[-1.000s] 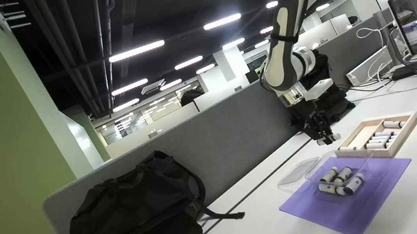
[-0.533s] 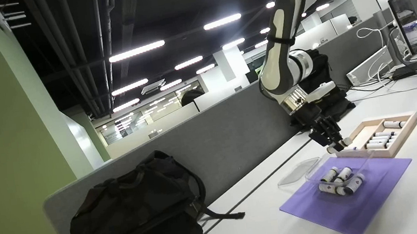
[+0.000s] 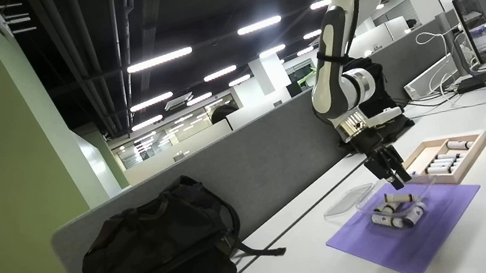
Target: Take one bottle from the tray, put it in the container, close the lid, then open it
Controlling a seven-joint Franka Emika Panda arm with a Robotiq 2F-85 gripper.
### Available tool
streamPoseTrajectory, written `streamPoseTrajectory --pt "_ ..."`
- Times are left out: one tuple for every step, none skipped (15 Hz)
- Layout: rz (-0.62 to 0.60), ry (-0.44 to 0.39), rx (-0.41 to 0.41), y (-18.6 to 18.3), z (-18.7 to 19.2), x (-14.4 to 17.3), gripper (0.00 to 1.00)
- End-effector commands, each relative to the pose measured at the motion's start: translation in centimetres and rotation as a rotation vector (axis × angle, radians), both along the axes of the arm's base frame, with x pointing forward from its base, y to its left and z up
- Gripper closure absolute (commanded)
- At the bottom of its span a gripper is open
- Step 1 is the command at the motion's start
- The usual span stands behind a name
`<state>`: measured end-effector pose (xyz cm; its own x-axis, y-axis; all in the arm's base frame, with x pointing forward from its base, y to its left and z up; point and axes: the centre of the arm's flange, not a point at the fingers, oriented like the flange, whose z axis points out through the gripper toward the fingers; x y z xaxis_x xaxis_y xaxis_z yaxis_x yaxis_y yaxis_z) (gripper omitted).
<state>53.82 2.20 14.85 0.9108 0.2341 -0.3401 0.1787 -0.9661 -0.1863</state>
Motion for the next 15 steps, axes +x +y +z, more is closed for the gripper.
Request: streamPoseTrajectory --pt "-0.050 -0.090 0.079 -3.2 2.7 1.7 0.08" --pt "-0.060 -0.111 0.101 -4.2 3.3 2.2 0.03" --pt "-0.069 -0.127 0.124 -5.5 4.0 2.8 0.00" --pt "-0.082 -0.147 0.146 -6.9 4.7 3.5 0.00" --pt "-0.097 -0.172 0.163 -8.3 5.3 4.1 0.00" --pt "-0.118 -0.194 0.177 -9.9 5.8 4.9 0.00" --pt "-0.136 -0.214 0.182 -11.2 6.1 5.5 0.00" --pt "-0.206 -0.219 0.149 -12.7 6.2 6.2 0.00" --pt "-0.140 -0.212 0.152 -10.8 5.6 4.5 0.00" --pt "-0.161 -0.224 0.147 -12.2 6.0 4.8 0.00" --pt "-0.173 -0.229 0.145 -12.9 6.1 5.0 0.00" --pt "-0.179 -0.230 0.145 -13.2 6.1 5.0 0.00" --pt "-0.181 -0.229 0.146 -13.1 6.0 5.1 0.00" --pt "-0.181 -0.227 0.148 -12.9 5.9 5.1 0.00" --pt "-0.180 -0.226 0.150 -12.7 5.8 5.1 0.00"
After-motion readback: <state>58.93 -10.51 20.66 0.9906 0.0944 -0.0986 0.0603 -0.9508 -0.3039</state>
